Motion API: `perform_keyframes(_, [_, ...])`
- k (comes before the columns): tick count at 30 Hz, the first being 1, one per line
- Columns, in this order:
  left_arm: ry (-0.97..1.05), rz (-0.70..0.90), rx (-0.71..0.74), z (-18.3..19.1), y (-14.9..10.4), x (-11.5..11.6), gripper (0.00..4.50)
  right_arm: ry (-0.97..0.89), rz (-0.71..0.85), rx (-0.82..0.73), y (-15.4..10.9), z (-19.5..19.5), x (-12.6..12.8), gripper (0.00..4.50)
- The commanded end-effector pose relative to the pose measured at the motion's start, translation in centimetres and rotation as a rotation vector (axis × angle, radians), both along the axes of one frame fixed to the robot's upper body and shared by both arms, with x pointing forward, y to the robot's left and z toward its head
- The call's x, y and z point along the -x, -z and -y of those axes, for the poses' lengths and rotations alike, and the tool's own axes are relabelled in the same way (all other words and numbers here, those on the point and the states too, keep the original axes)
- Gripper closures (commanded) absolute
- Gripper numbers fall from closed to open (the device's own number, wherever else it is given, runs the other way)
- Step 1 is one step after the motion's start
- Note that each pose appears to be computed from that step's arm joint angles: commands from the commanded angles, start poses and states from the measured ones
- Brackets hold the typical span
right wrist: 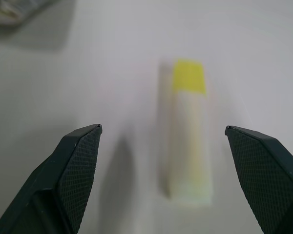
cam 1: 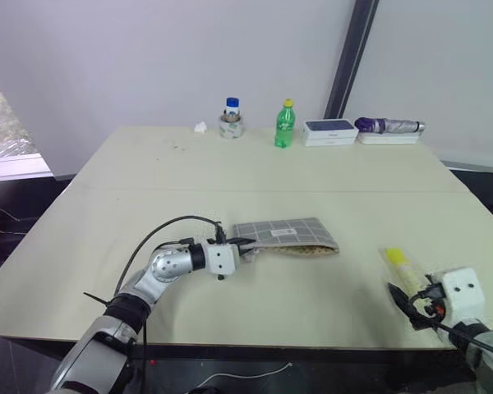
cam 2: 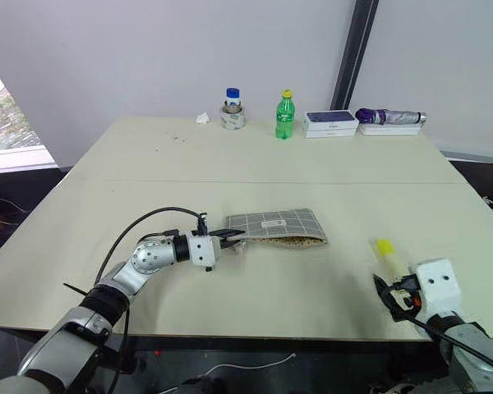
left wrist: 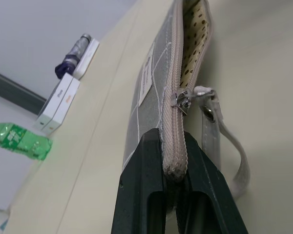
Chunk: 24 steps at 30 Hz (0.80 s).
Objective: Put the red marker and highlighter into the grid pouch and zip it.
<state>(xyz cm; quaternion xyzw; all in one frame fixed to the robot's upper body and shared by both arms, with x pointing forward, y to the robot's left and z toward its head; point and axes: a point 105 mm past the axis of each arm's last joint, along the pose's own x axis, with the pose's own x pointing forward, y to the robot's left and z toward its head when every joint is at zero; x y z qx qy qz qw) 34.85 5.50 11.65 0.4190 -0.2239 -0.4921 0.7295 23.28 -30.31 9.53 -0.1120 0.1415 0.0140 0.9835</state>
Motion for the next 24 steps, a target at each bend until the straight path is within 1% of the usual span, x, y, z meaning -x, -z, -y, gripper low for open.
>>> perform_keyframes(1, [0.028,0.039,0.020,0.6,-1.2,0.0,4.50,0.047,-0.002,-0.009,-0.2,1.5,-0.2,0.31])
perform_keyframes(4, [0.029,0.036,0.019,0.6,-1.1,0.1,4.50,0.072,-0.065,-0.053,1.3,2.2,-0.3,0.31])
perform_keyframes(6, [0.025,0.037,0.022,0.6,-1.3,0.0,4.50,0.107,-0.074,-0.160,1.8,2.5,-0.4,0.82])
perform_keyframes(7, [0.021,0.037,0.025,0.6,-1.4,-0.1,4.50,0.119,-0.086,-0.169,2.1,2.8,-0.4,1.14])
perform_keyframes(8, [0.019,0.037,0.026,0.6,-1.4,-0.1,4.50,0.122,-0.086,-0.153,2.0,3.0,-0.5,1.58])
perform_keyframes(10, [0.016,0.040,0.021,0.4,-1.4,-0.2,4.50,0.109,-0.052,-0.194,1.2,2.7,-1.0,2.69])
perform_keyframes(11, [0.012,0.040,0.022,0.4,-1.4,-0.2,4.50,0.098,-0.042,-0.206,0.9,2.4,-1.3,3.18])
perform_keyframes(12, [0.009,0.039,0.023,0.3,-1.4,-0.2,4.50,0.050,-0.022,-0.181,0.2,1.8,-1.5,3.60])
perform_keyframes(13, [0.006,0.038,0.024,0.3,-1.4,-0.3,4.50,0.001,-0.006,-0.164,-0.4,1.2,-1.7,3.62])
perform_keyframes(15, [0.003,0.036,0.024,0.3,-1.4,-0.3,4.50,-0.146,0.089,-0.129,-2.5,-1.0,-2.0,3.62])
perform_keyframes(17, [0.002,0.035,0.024,0.2,-1.3,-0.3,4.50,-0.257,0.130,-0.144,-3.5,-2.7,-1.6,3.62])
perform_keyframes(20, [0.001,0.036,0.025,0.3,-1.4,-0.3,4.50,-0.485,0.157,-0.131,-4.6,-6.2,-0.4,3.62])
perform_keyframes(22, [0.004,0.037,0.025,0.4,-1.3,-0.2,4.50,-0.598,0.115,-0.049,-3.9,-7.9,0.5,3.62])
perform_keyframes(24, [0.006,0.039,0.026,0.5,-1.4,-0.2,4.50,-0.628,0.076,-0.029,-3.1,-8.4,0.8,3.62])
